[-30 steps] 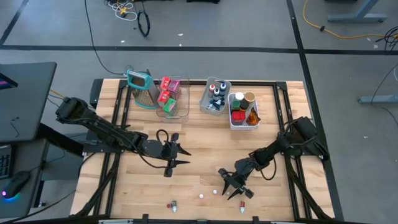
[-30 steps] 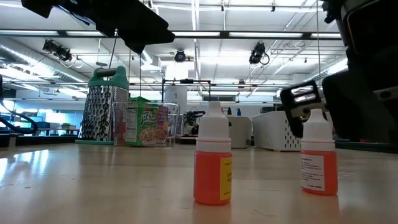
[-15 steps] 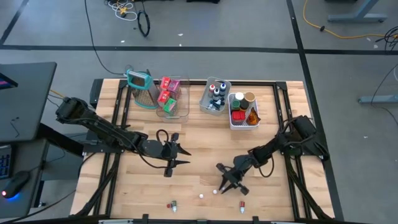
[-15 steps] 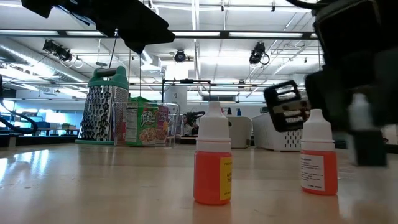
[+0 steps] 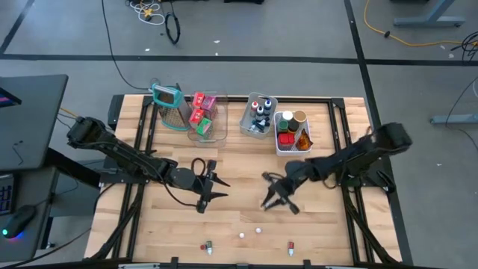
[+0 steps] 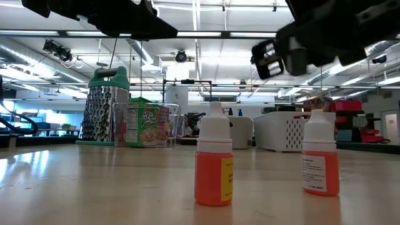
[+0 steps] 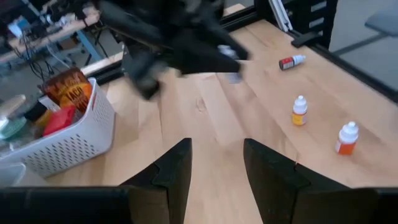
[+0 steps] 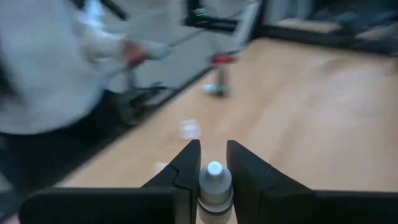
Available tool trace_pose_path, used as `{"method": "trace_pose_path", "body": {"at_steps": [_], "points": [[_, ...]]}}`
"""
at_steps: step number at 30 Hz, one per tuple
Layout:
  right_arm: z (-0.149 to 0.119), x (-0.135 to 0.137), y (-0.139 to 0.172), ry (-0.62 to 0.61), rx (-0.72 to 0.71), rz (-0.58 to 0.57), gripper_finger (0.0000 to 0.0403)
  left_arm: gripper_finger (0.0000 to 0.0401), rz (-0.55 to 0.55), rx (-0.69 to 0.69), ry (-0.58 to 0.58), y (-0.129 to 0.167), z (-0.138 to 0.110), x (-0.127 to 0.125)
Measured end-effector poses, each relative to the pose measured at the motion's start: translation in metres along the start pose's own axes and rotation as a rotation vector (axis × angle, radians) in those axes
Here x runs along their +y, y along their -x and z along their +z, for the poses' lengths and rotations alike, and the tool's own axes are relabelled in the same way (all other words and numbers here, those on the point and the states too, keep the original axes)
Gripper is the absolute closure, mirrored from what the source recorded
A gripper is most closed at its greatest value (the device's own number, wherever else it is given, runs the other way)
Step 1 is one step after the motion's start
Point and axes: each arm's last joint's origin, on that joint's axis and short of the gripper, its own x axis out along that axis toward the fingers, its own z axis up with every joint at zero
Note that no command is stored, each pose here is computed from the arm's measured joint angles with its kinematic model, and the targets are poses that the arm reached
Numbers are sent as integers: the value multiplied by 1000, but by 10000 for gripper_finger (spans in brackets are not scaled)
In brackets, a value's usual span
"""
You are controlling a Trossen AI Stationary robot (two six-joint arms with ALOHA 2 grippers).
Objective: Pick & Place Kitchen Items
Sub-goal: Put the top small green food coloring bottle into the gray bin
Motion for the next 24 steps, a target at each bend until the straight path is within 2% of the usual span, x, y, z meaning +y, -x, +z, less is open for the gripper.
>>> {"method": "trace_pose_path", "body": {"at_steps": [4, 9, 12, 17, 20, 24], "points": [[17, -7, 26, 152, 32, -198, 331, 248, 0, 1, -40, 0, 0, 0], [32, -19, 52, 332, 53, -440, 332, 248, 0, 0, -34, 0, 0, 0], [39, -29, 63, 386, 34, -581, 334, 248, 0, 0, -35, 0, 0, 0], [48, -49, 79, 335, -39, -914, 332, 248, 0, 1, -61, 0, 0, 0], [48, -62, 91, 249, -70, -1113, 331, 248, 2, -2, -57, 0, 0, 0], [41, -81, 106, 70, -128, -1233, 330, 248, 118, -24, -5, 0, 4, 4]]}}
